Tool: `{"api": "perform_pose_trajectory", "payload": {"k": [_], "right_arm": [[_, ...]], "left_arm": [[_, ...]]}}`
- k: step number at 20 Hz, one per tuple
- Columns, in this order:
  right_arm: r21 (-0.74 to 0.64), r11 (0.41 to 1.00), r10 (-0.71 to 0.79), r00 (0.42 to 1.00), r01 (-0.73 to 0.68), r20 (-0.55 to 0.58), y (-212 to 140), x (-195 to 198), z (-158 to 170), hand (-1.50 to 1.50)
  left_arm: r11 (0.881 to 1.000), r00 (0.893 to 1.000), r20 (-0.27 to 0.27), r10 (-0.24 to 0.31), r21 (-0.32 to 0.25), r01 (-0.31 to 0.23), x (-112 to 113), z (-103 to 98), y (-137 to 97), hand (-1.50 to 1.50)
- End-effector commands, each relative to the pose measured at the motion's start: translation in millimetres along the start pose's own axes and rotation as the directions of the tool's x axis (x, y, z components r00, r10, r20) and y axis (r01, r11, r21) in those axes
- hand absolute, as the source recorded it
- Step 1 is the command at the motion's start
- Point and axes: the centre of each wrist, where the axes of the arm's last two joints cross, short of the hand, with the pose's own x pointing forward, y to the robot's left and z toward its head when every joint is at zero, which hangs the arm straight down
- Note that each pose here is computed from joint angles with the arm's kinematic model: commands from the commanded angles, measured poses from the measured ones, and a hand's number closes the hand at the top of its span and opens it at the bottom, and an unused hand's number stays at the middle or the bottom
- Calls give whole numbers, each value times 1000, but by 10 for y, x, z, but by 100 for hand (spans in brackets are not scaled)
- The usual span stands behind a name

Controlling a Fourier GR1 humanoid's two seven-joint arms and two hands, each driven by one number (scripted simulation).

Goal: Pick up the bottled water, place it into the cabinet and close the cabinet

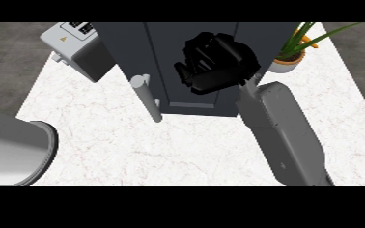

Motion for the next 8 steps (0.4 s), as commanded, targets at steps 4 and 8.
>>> {"api": "perform_pose_trajectory", "payload": {"k": [4, 8], "right_arm": [[10, 999, -45, 999, 45, -5, 34, 121, -388, 150], [31, 999, -42, 999, 43, -16, 69, 203, -365, 150]], "left_arm": [[1000, 1000, -15, 19, -11, -19, 10, -41, 2, -150], [1000, 1000, -6, 12, -25, -12, 57, -92, -16, -150]]}}
